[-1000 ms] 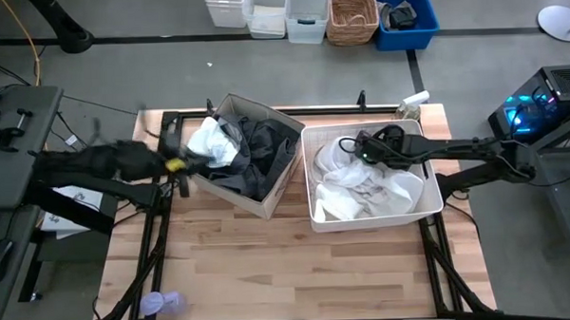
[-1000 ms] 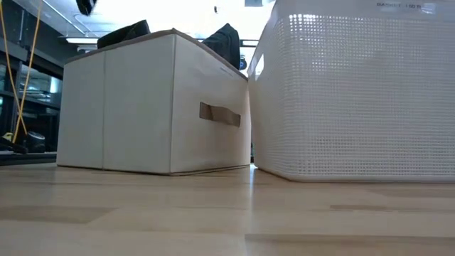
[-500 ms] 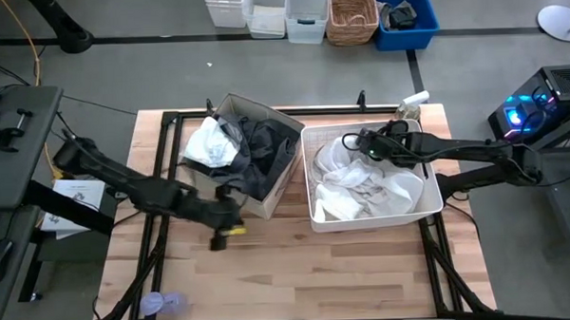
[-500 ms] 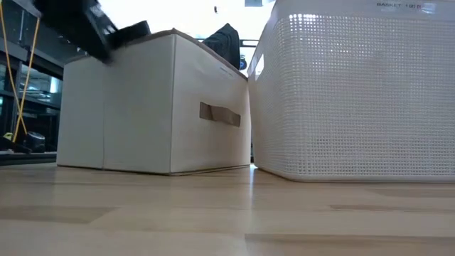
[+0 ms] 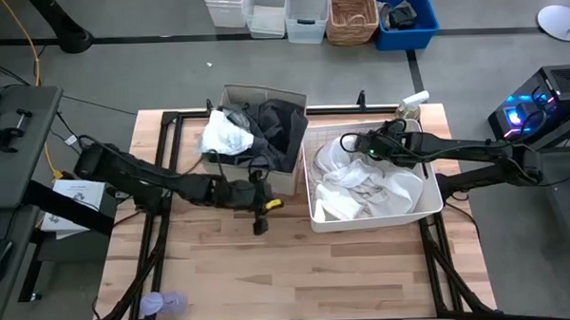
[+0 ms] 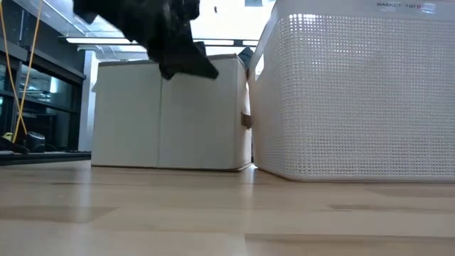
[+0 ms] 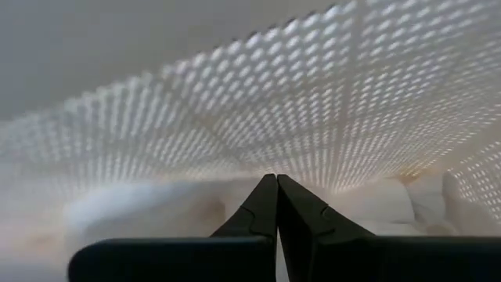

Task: Sort clothes
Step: Adjust the laundry organizer and bin, then return to Home Position

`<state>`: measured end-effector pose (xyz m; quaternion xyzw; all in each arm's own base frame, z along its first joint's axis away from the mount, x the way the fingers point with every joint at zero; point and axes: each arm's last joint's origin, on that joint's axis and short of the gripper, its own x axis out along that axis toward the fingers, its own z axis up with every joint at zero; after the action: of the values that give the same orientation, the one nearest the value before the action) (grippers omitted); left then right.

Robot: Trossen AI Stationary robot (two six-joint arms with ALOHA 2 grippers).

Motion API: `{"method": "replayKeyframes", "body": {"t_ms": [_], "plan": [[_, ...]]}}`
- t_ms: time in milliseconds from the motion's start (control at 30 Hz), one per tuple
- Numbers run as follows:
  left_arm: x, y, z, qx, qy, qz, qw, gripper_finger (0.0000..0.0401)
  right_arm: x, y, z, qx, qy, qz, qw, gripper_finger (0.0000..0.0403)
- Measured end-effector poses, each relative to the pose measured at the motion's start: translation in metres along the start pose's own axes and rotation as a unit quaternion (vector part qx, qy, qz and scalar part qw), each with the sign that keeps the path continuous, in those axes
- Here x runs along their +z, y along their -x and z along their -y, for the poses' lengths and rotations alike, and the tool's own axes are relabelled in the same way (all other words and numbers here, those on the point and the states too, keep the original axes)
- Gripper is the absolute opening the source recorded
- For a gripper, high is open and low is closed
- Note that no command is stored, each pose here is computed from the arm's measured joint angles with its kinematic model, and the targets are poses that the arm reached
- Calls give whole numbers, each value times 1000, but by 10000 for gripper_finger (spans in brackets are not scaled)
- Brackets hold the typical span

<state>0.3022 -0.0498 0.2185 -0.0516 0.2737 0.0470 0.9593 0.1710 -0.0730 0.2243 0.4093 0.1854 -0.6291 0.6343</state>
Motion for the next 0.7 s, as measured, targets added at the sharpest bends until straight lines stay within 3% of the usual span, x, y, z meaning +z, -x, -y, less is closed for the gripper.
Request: {"method": "replayKeyframes", "body": {"t_ms": [67, 167, 300, 433, 533, 700], "plan": [[13, 18, -1, -33, 14, -25, 999, 0, 0, 1, 0, 9, 30, -11, 999, 0], [26, 58, -4, -36, 13, -46, 998, 0, 1, 7, 0, 39, 87, -35, 995, 0], [26, 108, -17, -6, 38, 31, 999, 0, 8, 21, -2, 127, 141, -58, 980, 0], [-10, 128, -33, 5, 108, 134, 985, 0, 19, 44, -4, 246, 135, -33, 959, 0], [-43, 135, -41, -21, 148, 210, 966, 0, 31, 63, -5, 330, 113, 6, 937, 0], [-92, 134, -50, -42, 194, 272, 941, 0, 44, 85, 3, 402, 75, 46, 911, 0]]}}
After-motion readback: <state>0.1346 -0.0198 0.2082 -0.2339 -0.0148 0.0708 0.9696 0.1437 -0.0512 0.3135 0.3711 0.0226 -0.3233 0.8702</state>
